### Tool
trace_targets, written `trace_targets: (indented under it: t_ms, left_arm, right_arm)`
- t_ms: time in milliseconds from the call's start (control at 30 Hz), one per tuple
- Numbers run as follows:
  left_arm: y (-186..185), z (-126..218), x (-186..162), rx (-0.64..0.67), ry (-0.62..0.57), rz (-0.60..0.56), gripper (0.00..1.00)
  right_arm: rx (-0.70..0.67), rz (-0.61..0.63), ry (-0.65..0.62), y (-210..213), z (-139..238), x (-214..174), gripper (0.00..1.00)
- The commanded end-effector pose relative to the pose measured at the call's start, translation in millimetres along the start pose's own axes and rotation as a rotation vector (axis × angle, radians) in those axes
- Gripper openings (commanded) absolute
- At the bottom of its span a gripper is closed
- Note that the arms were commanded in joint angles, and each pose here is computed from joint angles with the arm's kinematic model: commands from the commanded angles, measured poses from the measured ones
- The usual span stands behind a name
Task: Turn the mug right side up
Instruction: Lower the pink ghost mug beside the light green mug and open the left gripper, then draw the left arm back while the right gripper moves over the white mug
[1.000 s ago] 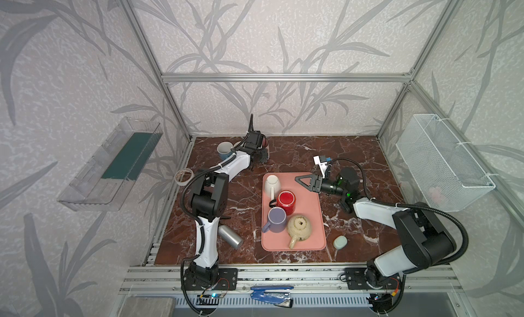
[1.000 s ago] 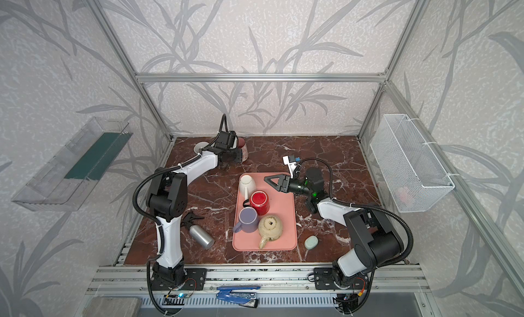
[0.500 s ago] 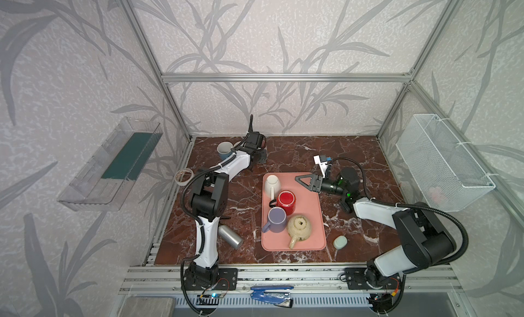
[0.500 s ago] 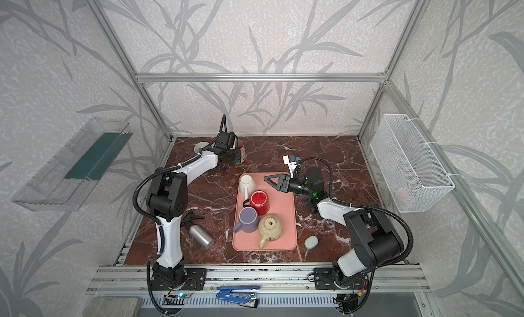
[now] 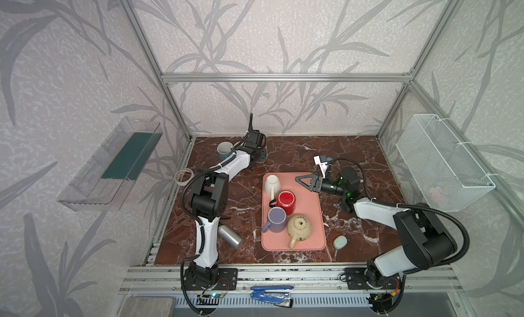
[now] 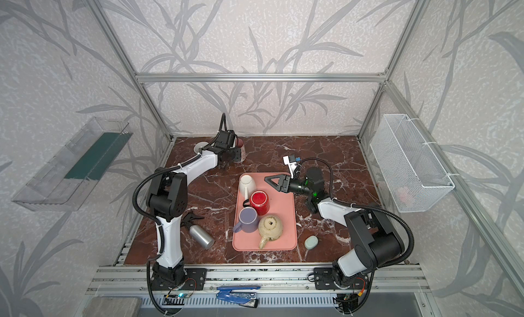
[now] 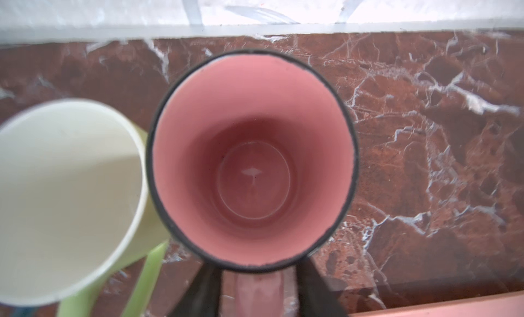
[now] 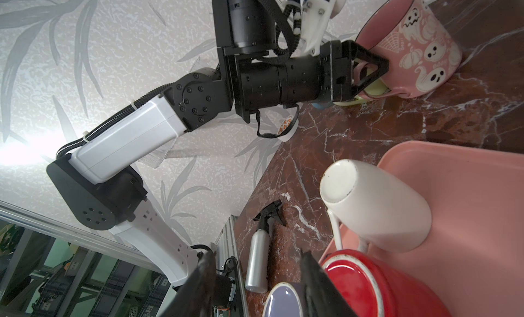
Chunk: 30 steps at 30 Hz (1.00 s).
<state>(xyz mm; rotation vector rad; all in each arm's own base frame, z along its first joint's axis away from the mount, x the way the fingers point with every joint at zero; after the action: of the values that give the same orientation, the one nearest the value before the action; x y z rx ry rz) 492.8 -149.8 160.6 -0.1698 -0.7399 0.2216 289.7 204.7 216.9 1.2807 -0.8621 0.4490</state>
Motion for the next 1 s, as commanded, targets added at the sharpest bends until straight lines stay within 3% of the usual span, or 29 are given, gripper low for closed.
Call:
trace_targets:
  t_ms: [0, 233, 433, 700, 967]
  left_arm:
    - [-3, 22, 18, -0.013, -0.069, 0.007, 0.61]
    - [-7, 45, 23, -0.039, -0.1, 0.027, 0.79]
    - [-12, 76, 23, -0.058, -0.132, 0.036, 0.99]
    - [-13, 134, 20, -0.107, -0.179, 0.083, 0.99]
    - [8, 193, 0, -0.15, -0.202, 0.166, 0.99]
  right_arm:
    - [-0.038, 0.045, 0.006, 7, 6, 4, 0.51]
    - [-0.28, 0.095, 0.154, 13, 16, -3, 0.55]
    - [-0.396, 0.156, 0.226, 31, 26, -3, 0.59]
    - [-0.592, 0.232, 0.357, 49, 36, -8, 0.59]
    - [-0.717, 0.291, 0.438, 66, 20, -8, 0.58]
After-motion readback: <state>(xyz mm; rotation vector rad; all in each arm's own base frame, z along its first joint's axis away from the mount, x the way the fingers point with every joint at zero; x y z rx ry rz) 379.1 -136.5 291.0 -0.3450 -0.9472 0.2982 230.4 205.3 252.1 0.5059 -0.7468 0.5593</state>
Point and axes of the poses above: each gripper's point midway between its finger pads, its own z axis back along the fingers, its own y axis along the line the jaws close on, x = y × z, the point moved 7 cm from there along z, back along the fingers, and after that the axes turned 15 degrees about z, right-handed, at the moved point
